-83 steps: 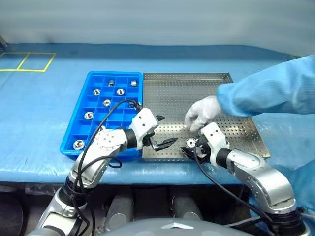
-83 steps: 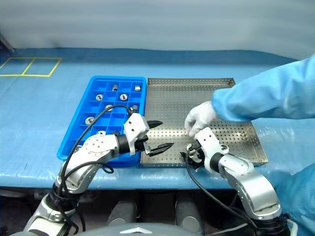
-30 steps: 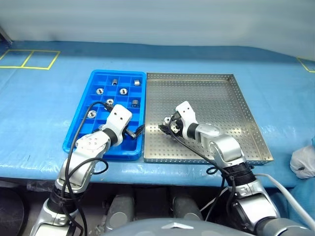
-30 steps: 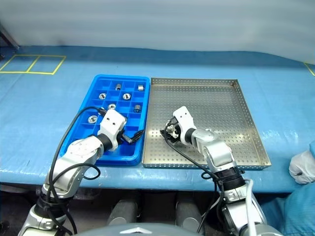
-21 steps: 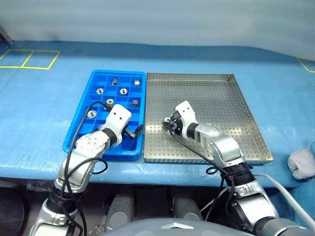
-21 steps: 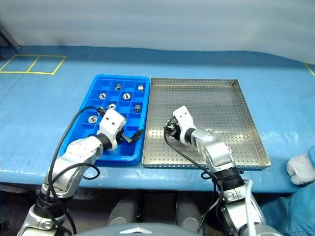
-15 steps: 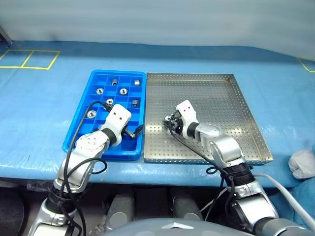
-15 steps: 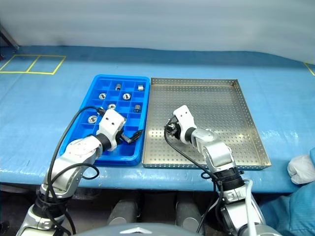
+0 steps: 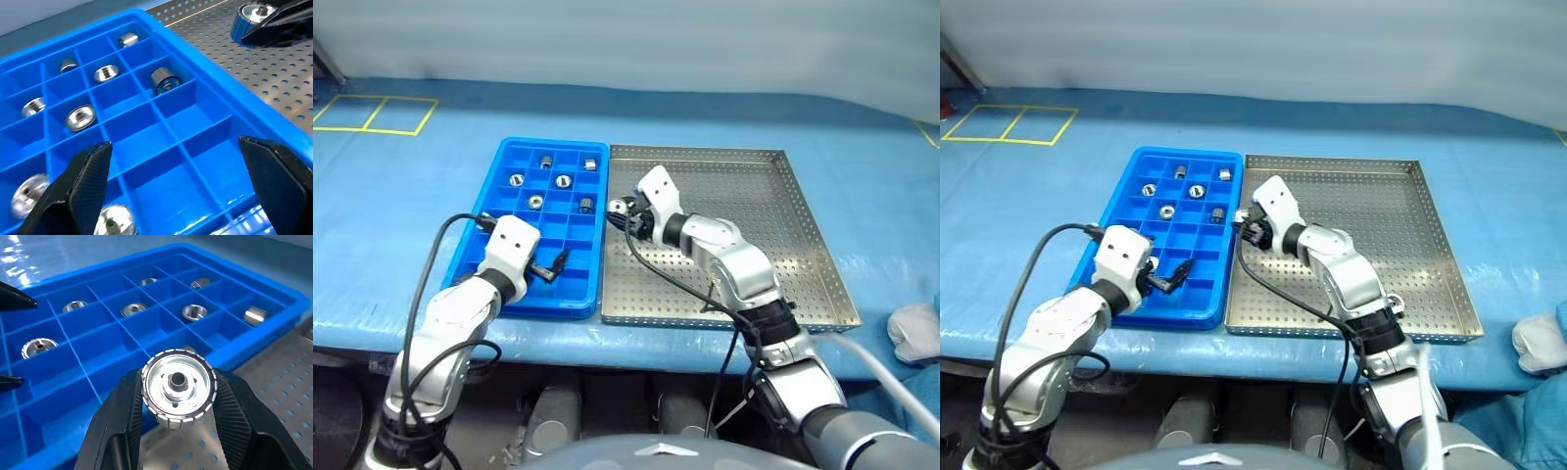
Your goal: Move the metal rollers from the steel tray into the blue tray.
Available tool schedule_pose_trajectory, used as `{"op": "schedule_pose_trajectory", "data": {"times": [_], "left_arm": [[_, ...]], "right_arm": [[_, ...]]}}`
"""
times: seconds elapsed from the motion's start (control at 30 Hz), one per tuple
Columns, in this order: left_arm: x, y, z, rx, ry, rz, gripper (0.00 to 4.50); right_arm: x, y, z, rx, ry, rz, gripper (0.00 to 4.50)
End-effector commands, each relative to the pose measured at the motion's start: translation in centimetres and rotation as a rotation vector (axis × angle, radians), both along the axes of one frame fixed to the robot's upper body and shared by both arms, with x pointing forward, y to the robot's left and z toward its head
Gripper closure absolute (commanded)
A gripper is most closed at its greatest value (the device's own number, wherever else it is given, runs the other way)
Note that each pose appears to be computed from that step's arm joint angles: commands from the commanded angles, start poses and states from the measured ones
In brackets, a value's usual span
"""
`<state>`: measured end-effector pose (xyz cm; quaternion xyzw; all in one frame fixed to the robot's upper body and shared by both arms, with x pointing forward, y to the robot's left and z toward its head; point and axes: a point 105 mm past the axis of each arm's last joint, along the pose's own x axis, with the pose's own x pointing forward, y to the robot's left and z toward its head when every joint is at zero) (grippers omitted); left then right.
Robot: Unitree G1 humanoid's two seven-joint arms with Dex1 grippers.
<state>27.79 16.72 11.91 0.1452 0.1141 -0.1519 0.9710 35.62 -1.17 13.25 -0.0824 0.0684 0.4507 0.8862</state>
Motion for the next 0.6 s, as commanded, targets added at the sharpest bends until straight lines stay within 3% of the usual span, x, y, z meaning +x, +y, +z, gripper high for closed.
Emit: {"op": "schedule_pose_trajectory", "data": {"times": [0.03, 0.23, 0.57, 0.6], "left_arm": [[-0.3, 1.8, 2.3, 0.001, -0.111, 0.135, 0.00], [-1.2, 1.6, 1.4, -0.012, -0.091, 0.163, 0.00], [-1.9, 0.5, 0.2, -0.015, -0.037, 0.110, 0.00], [-1.9, 0.5, 0.2, -0.016, -0.036, 0.108, 0.00]], "right_arm": [[0.2, 2.6, 0.5, 0.019, -0.020, 0.090, 2.79], [1.4, 4.8, -0.1, 0.017, 0.001, 0.118, 2.79], [2.5, 4.7, -2.2, -0.058, 0.049, 0.092, 2.79], [2.3, 4.6, -2.3, -0.062, 0.046, 0.097, 2.44]]}}
